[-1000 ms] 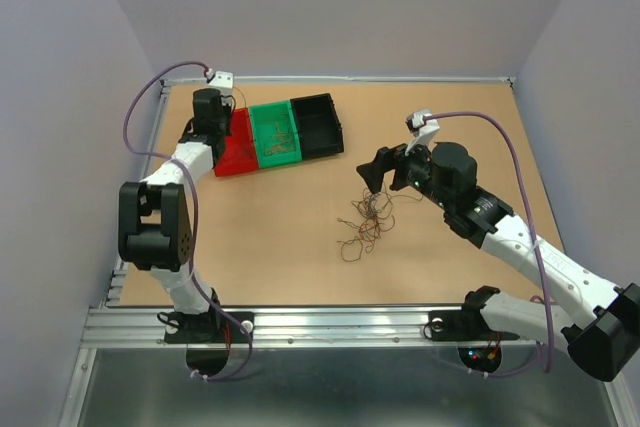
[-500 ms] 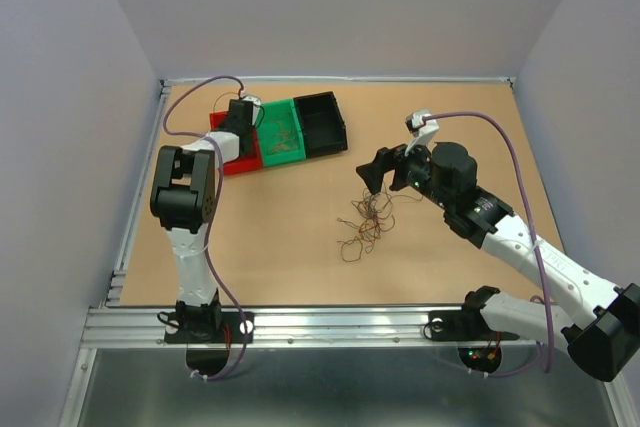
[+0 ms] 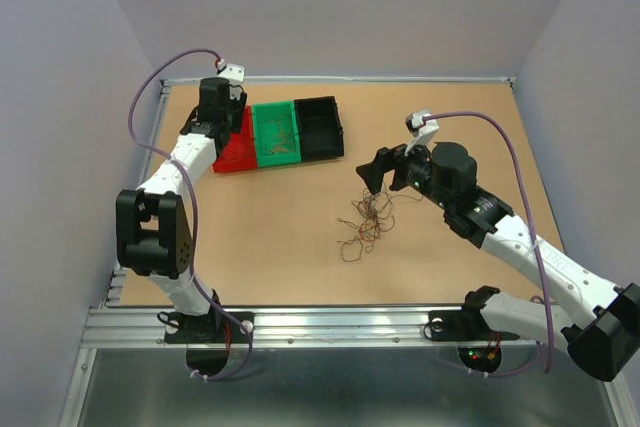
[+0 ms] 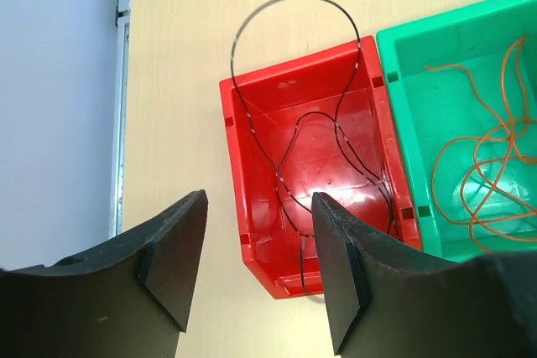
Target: Untangle the cables
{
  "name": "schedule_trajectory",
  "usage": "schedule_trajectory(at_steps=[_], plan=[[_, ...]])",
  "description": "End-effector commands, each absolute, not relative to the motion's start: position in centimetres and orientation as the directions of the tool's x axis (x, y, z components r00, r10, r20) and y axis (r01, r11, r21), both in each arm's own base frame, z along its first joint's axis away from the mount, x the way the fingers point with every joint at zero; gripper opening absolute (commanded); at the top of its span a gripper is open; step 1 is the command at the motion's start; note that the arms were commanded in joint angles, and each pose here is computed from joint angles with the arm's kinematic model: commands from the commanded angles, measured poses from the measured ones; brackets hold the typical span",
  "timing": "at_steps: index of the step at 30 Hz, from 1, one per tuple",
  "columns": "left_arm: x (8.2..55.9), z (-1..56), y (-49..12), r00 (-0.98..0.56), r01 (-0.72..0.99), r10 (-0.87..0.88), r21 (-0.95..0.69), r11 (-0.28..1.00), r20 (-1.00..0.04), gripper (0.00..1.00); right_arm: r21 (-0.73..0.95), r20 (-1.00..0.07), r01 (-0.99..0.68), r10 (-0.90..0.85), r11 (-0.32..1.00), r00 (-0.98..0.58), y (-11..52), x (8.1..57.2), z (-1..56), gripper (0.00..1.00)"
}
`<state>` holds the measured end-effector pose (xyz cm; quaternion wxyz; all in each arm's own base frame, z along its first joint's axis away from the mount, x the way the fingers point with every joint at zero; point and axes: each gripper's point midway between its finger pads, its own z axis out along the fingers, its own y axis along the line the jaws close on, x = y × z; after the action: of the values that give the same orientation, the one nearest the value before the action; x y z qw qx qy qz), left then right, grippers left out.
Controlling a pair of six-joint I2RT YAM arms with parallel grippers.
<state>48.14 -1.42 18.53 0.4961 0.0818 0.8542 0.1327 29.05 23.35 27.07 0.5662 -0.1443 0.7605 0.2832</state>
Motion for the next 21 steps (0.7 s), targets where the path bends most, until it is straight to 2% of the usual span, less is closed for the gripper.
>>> schedule_trajectory(at_steps=[1,2,9,12,14,21], plan=[[48.7,19.9,-1.0,-0.499,0.037,0.258,0.278,0.96,-0.827,0.65,0.261,-0.953,-0.565,0.114,0.783,-0.281,23.9,29.1,27.8,0.98],[49.5,21.4,-1.2,-0.481,0.039,0.253,0.268,0.963,-0.839,0.65,0.261,-0.953,-0.566,0.114,0.782,-0.282,23.9,29.1,27.8,0.98],[50.6,18.2,-1.0,-0.528,0.049,0.252,0.267,0.963,-0.811,0.64,0.262,-0.954,-0.573,0.117,0.776,-0.277,23.9,28.9,28.1,0.98],[52.5,19.2,-0.3,-0.498,0.04,0.236,0.25,0.967,-0.835,0.79,0.262,-0.952,-0.573,0.112,0.777,-0.283,24.0,29.0,27.8,0.98],[54.1,20.6,-1.1,-0.45,0.081,0.238,0.226,0.971,-0.861,0.85,0.262,-0.952,-0.573,0.112,0.777,-0.283,24.1,29.0,27.8,0.98],[58.6,21.9,-1.2,-0.426,0.095,0.275,0.26,0.961,-0.862,0.85,0.261,-0.952,-0.574,0.107,0.776,-0.288,24.1,29.0,27.6,0.98]])
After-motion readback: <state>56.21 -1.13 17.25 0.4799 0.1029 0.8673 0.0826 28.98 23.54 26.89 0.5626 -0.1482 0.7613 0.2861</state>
